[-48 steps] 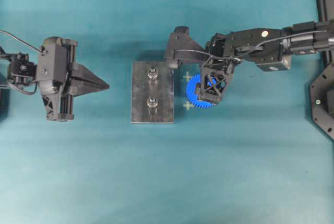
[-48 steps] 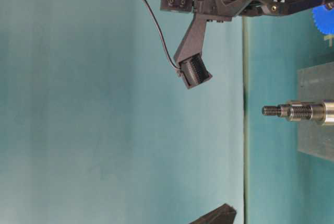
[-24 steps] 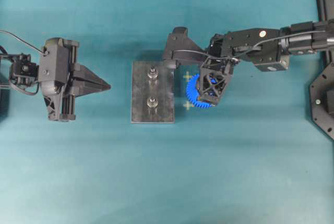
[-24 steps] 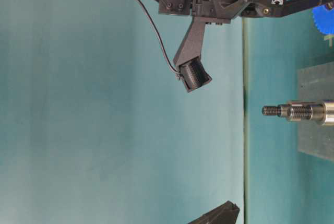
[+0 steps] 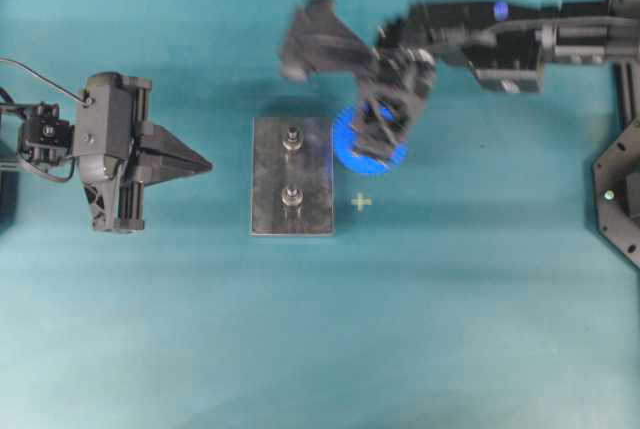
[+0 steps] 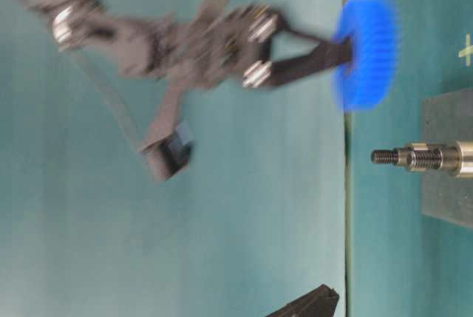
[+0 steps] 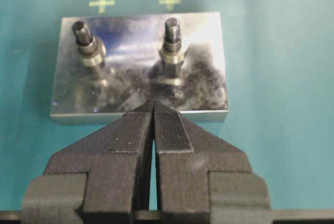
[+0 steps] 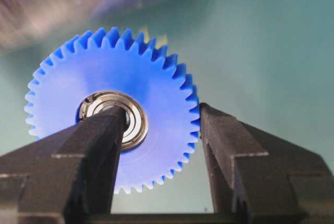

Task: Fit the large gear onto the shaft.
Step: 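Lift the blue gear with the right gripper and carry it over the upper shaft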

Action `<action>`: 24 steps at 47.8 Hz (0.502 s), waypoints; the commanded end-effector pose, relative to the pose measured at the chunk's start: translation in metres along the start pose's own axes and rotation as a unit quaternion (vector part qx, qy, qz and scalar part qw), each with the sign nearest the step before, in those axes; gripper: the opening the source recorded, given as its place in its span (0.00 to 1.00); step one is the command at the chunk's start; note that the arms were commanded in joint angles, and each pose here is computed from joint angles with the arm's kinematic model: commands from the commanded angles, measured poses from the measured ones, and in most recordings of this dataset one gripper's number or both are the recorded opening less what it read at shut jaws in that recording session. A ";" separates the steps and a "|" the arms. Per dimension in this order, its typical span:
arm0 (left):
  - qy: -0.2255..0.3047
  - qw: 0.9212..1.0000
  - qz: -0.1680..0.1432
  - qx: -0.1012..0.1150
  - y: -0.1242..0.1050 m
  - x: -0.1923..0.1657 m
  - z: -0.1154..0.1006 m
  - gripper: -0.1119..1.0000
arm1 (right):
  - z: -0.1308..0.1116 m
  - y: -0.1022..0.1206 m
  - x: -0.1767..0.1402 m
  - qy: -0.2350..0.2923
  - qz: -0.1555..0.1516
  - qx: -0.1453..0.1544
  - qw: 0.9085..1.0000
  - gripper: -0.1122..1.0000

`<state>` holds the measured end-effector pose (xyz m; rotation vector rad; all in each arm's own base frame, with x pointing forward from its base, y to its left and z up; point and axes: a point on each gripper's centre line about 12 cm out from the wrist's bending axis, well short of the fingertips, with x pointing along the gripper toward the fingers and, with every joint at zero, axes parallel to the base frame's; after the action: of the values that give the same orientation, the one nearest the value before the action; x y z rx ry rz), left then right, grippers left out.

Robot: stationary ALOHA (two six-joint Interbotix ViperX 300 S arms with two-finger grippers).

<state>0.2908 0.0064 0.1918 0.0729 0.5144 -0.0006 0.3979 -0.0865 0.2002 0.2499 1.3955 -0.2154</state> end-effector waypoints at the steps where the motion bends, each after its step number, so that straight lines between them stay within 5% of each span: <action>1: -0.022 1.000 0.001 0.001 0.000 -0.004 0.011 0.10 | 0.018 0.004 -0.016 -0.027 0.011 0.003 1.000 0.54; 24: -0.019 1.000 0.001 0.001 0.000 -0.008 0.006 0.10 | 0.063 0.014 0.004 -0.040 0.028 -0.006 0.999 0.54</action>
<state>0.2849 0.0063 0.1943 0.0731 0.5021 0.0000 0.4561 -0.0940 0.1923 0.2870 1.3503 -0.1829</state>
